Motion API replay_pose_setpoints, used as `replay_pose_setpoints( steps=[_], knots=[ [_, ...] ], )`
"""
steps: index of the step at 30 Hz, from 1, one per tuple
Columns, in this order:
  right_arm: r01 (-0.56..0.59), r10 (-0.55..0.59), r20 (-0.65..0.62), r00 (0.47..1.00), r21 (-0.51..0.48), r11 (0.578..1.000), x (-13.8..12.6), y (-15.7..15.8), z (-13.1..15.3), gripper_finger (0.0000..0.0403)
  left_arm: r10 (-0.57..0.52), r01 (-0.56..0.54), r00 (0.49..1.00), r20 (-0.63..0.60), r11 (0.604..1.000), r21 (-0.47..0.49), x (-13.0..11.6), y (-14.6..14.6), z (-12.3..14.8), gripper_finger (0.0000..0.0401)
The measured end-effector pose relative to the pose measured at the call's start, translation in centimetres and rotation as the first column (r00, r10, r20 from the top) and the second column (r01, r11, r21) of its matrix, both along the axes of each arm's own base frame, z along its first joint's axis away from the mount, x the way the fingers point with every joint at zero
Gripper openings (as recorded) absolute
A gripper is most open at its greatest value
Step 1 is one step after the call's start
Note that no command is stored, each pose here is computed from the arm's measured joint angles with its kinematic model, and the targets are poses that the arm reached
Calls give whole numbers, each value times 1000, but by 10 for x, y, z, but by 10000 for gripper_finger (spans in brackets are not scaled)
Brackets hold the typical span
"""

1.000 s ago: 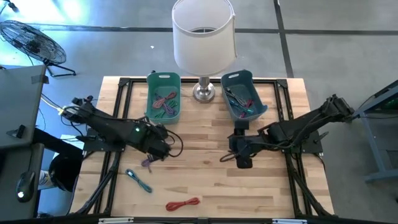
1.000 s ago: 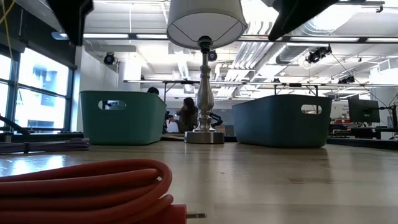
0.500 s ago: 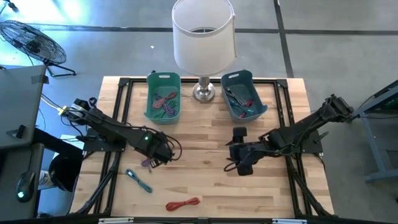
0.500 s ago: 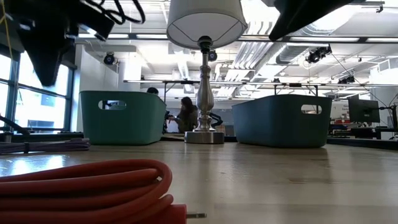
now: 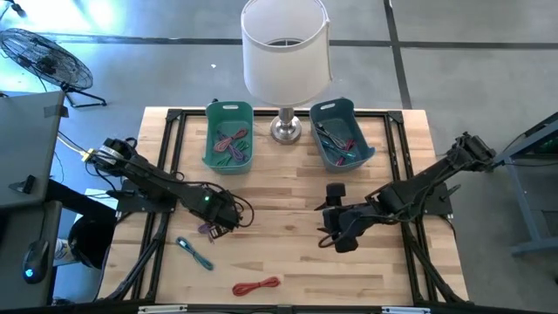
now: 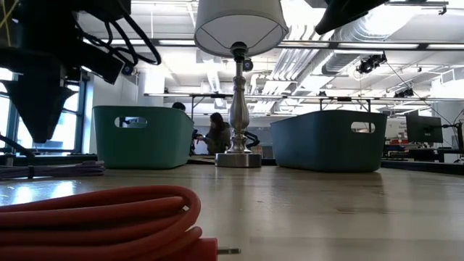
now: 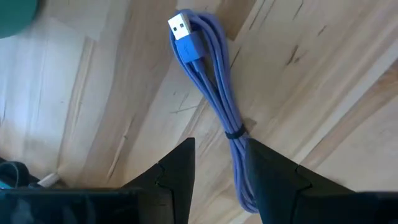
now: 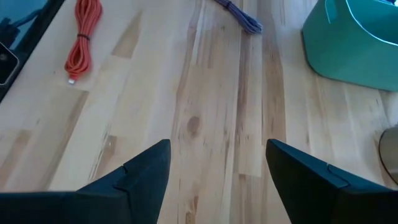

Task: Pick & Place USB Port
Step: Put the purple charger cable into the green bin

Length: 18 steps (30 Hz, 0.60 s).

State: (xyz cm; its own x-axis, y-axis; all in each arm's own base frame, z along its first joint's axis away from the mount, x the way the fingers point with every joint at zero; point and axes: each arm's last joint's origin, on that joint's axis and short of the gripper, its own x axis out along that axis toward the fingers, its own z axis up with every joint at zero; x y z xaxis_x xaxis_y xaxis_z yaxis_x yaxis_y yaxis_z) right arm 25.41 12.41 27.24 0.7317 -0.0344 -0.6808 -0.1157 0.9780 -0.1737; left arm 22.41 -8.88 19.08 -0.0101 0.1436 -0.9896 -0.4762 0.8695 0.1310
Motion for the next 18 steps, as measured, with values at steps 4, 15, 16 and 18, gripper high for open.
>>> replay_pose_setpoints(
  steps=[4,15,16,18],
  knots=[
    [1,-1,2,1000,7,1000,0,0,0,256,-3,3,1000,-4,1000,9,-1,1,-2,136],
    [3,-3,11,1000,33,999,1,1,1,256,-3,3,1000,9,1000,5,0,0,-2,136],
    [6,-7,11,1000,38,999,1,1,1,256,-3,3,1000,13,1000,3,0,0,-2,136],
    [6,-7,10,1000,38,999,1,1,1,256,-3,3,1000,27,1000,-3,2,-1,-2,136]
  ],
)
